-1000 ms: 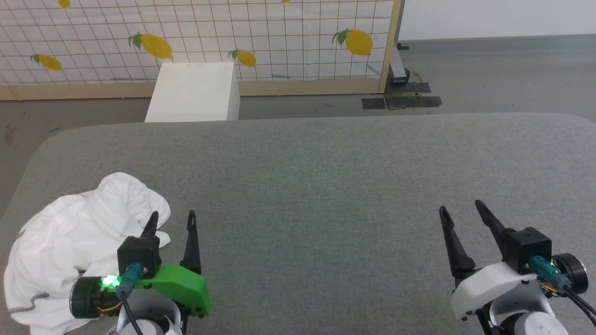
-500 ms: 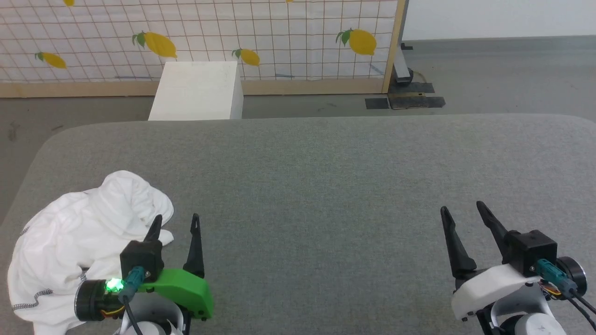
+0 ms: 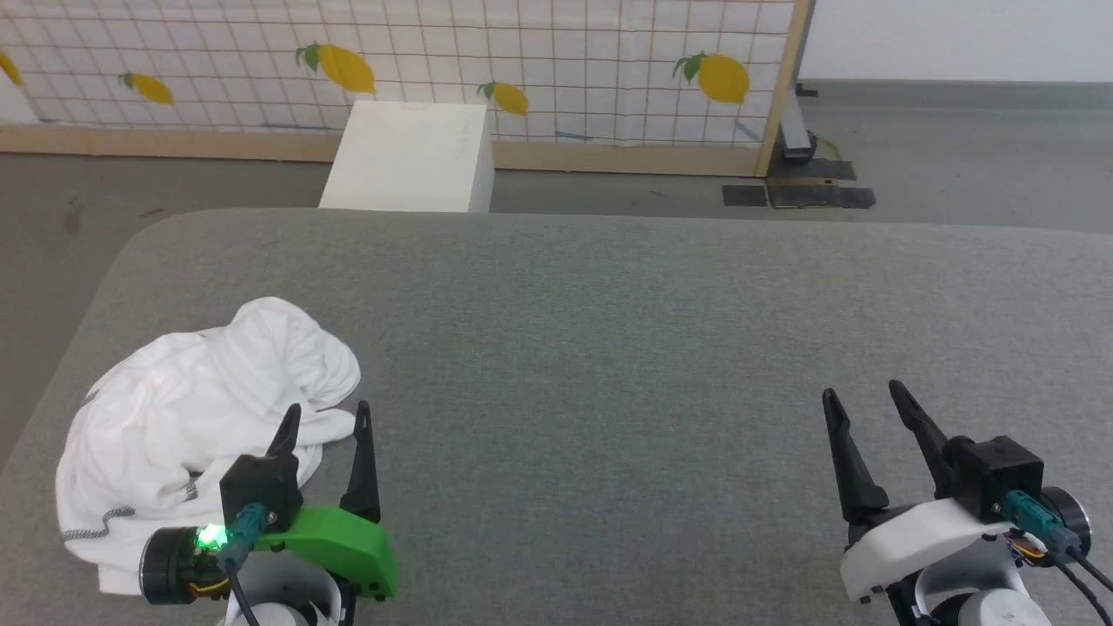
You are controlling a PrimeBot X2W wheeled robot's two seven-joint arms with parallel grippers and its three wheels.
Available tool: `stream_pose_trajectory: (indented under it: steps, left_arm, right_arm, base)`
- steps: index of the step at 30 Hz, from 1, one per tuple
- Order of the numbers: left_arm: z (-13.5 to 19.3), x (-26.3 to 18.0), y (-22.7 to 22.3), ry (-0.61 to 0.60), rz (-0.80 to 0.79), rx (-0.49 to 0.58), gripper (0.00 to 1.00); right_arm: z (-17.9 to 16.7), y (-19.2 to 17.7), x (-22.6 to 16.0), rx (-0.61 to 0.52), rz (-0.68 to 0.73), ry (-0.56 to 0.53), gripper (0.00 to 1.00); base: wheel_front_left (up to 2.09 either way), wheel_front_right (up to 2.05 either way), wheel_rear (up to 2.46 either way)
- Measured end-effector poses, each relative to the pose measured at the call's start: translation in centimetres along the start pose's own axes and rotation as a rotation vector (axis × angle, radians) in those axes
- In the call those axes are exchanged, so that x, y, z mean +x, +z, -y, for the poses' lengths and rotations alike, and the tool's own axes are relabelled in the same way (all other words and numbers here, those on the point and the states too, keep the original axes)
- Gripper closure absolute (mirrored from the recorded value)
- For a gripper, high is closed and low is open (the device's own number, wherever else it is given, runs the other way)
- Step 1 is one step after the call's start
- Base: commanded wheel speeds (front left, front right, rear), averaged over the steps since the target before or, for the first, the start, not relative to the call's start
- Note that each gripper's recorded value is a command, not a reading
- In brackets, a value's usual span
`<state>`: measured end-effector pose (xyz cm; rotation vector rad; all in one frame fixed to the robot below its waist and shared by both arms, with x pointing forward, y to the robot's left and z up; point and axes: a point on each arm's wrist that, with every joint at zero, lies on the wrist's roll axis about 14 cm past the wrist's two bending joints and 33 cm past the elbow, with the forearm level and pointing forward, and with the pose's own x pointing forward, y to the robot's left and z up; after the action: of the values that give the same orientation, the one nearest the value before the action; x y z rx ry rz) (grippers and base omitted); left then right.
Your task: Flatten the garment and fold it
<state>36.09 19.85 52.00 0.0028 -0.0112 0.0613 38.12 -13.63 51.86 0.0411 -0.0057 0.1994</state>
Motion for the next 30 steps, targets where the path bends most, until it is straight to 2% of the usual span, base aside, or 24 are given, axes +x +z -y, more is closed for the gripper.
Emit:
stream_pose_trajectory:
  steps: [30]
  left_arm:
    - [-6.0,-3.8,-0.7,0.200,0.013,-0.037,0.00]
  right_arm:
    - [-6.3,-2.1,2.9,0.060,-0.028,0.188,0.00]
  base:
    - [0.00,0.00,0.00]
